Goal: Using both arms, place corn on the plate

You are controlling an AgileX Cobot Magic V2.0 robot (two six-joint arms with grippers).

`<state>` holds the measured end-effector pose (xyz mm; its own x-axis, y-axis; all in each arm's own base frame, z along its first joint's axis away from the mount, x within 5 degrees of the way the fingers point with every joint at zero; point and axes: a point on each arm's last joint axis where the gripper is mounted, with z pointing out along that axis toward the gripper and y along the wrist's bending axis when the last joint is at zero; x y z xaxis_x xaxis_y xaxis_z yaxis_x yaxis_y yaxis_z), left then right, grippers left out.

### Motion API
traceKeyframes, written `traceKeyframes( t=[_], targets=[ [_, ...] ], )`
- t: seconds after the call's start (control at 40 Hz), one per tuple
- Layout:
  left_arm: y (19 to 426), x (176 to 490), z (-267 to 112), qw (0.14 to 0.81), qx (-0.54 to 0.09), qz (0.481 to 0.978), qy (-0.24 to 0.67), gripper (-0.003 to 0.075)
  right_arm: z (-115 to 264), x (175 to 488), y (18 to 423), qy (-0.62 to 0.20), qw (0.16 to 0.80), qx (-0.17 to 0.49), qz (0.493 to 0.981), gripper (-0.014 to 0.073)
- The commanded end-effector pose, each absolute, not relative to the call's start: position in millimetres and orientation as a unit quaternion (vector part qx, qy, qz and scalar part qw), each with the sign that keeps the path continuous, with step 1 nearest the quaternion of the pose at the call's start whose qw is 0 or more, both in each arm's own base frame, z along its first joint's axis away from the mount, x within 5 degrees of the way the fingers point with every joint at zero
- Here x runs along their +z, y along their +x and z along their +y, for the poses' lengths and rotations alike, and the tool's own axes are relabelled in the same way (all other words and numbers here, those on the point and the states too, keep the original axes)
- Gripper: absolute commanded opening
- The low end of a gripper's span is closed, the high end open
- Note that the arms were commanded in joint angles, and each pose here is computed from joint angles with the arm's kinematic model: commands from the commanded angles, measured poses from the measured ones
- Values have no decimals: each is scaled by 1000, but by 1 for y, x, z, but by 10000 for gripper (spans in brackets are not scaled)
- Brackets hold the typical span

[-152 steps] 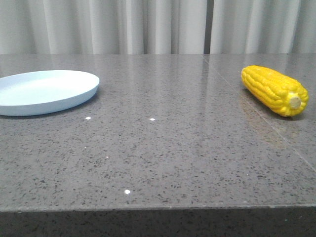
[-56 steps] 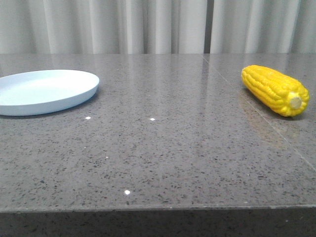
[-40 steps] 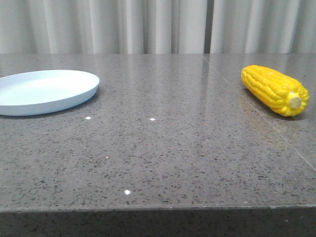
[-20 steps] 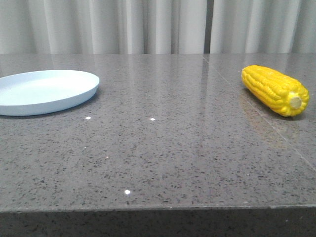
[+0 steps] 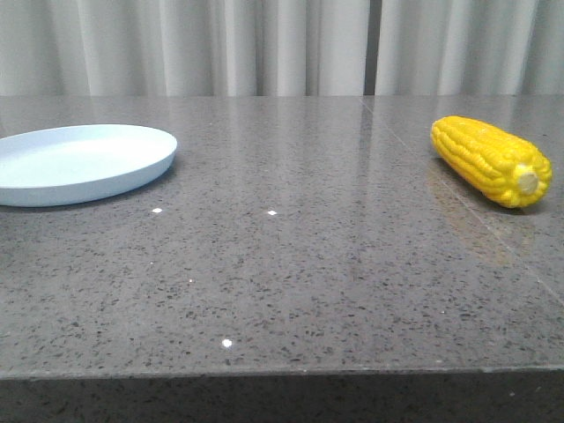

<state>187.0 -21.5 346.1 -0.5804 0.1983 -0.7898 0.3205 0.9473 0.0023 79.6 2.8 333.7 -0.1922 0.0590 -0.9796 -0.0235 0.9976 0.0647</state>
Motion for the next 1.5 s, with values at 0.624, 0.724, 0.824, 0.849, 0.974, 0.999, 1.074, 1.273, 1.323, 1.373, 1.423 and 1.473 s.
traceKeyframes(
  t=[0.624,0.724,0.824,0.849,0.974,0.999,1.074,1.273,1.323,1.373,1.423,1.473],
  targets=[
    [282,337,-144,249,-11,891,380,483,2,350,81,12,670,30,742,653],
    [290,330,-158,221,-13,892,393,482,2,350,81,12,670,30,742,653],
    [299,319,-163,188,-17,901,392,482,2,350,81,12,670,30,742,653],
    [301,316,-164,184,-17,902,391,482,2,350,81,12,670,30,742,653],
    [309,302,-169,166,-15,904,393,473,2,350,81,12,670,30,742,653],
    [311,299,-170,163,-15,905,393,465,2,350,81,12,670,30,742,653],
    [313,293,-172,156,-17,906,392,431,2,350,81,12,670,30,742,653],
    [316,287,-174,149,-20,908,392,296,2,350,81,12,670,30,742,653],
    [316,287,-174,149,-20,908,392,256,2,350,81,12,670,30,742,653],
    [316,287,-174,149,-20,908,392,220,2,350,81,12,670,30,742,653],
    [316,287,-174,149,-20,908,392,172,2,350,81,12,670,30,742,653],
    [316,287,-174,151,-20,908,391,130,2,350,81,12,670,30,742,653]
  ],
)
